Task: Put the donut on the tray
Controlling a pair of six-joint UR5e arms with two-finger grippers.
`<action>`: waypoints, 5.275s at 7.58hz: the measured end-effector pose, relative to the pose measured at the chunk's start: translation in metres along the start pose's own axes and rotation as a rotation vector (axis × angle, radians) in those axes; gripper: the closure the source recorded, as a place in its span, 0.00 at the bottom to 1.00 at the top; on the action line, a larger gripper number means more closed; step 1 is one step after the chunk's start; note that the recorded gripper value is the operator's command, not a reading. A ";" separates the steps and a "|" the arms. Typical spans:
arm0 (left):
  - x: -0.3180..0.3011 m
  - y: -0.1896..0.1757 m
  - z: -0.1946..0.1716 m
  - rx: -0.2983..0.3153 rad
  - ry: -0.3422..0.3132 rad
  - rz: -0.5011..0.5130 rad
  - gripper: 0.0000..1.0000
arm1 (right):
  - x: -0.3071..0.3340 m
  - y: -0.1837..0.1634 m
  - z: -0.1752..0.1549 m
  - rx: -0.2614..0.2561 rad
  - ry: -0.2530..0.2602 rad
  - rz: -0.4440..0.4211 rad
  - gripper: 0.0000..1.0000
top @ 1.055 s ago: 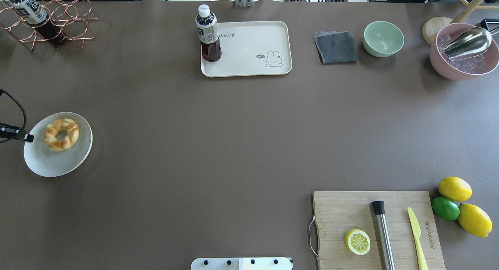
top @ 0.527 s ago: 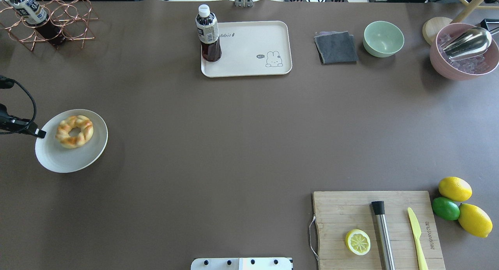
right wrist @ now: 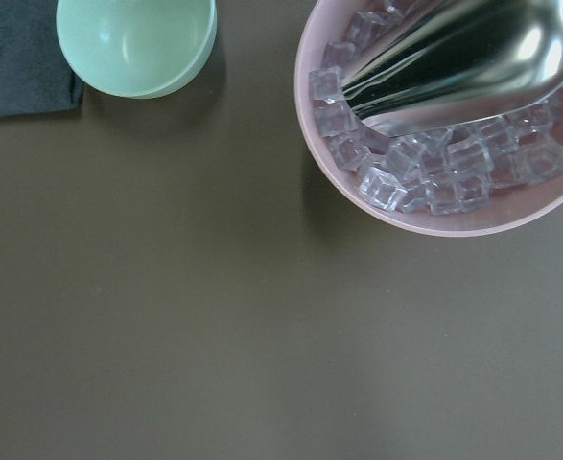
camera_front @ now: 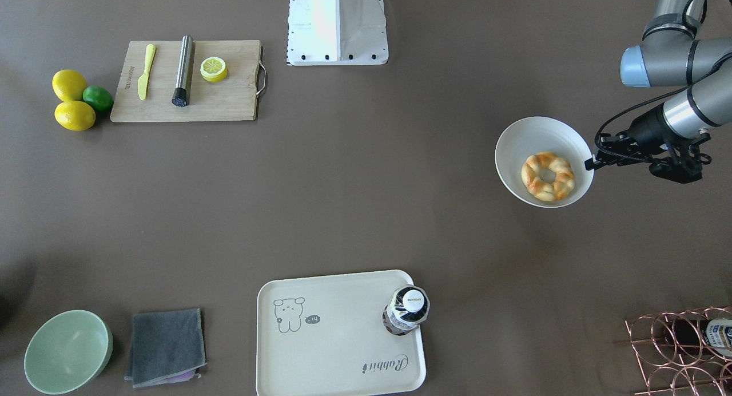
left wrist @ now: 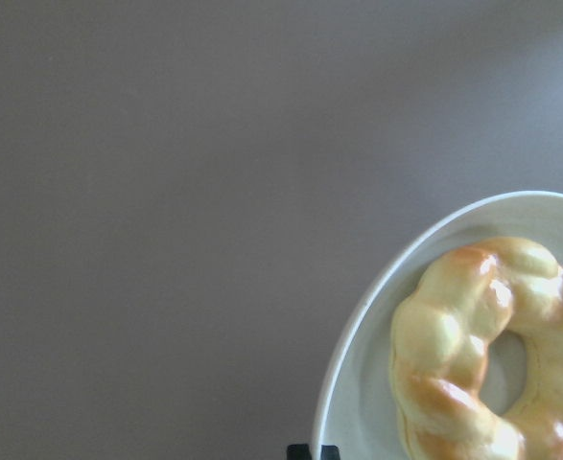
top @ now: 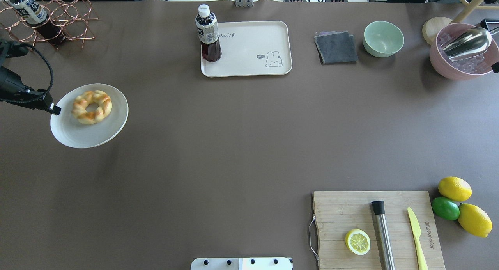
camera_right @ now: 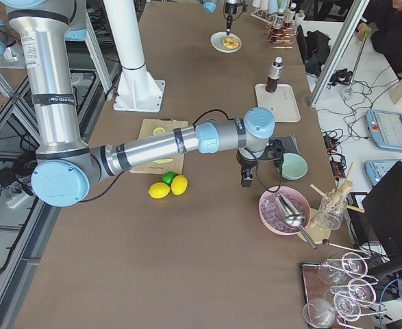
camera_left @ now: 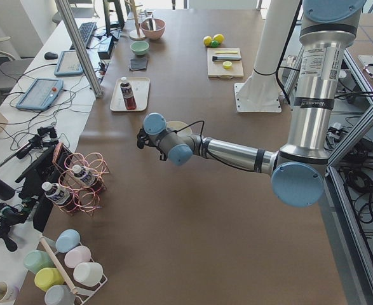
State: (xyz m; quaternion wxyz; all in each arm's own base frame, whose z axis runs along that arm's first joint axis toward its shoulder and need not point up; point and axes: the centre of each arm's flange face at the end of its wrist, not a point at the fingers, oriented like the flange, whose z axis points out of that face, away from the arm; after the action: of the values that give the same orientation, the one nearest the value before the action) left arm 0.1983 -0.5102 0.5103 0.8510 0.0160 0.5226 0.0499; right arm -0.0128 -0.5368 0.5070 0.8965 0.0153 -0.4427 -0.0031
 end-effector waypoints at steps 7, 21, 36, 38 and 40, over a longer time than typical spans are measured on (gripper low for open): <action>0.192 -0.039 -0.030 0.055 0.020 -0.173 1.00 | -0.128 -0.001 0.066 0.031 -0.106 0.054 0.00; 0.418 -0.014 0.041 0.110 0.004 -0.331 1.00 | -0.409 0.023 0.102 0.033 -0.345 0.131 0.01; 0.483 -0.007 0.070 0.144 -0.020 -0.389 1.00 | -0.415 0.037 0.123 0.011 -0.327 0.116 0.49; 0.490 -0.011 0.070 0.146 -0.012 -0.427 1.00 | -0.414 0.038 0.125 0.007 -0.325 0.118 0.73; 0.491 -0.015 0.073 0.148 -0.016 -0.440 1.00 | -0.413 0.039 0.126 0.006 -0.324 0.119 0.90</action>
State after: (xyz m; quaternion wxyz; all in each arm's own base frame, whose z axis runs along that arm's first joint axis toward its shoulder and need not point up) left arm 0.4852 -0.4733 0.1062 0.8419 -0.0359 0.5091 -0.1755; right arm -0.3641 -0.4932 0.2566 0.8119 -0.0089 -0.5816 0.0491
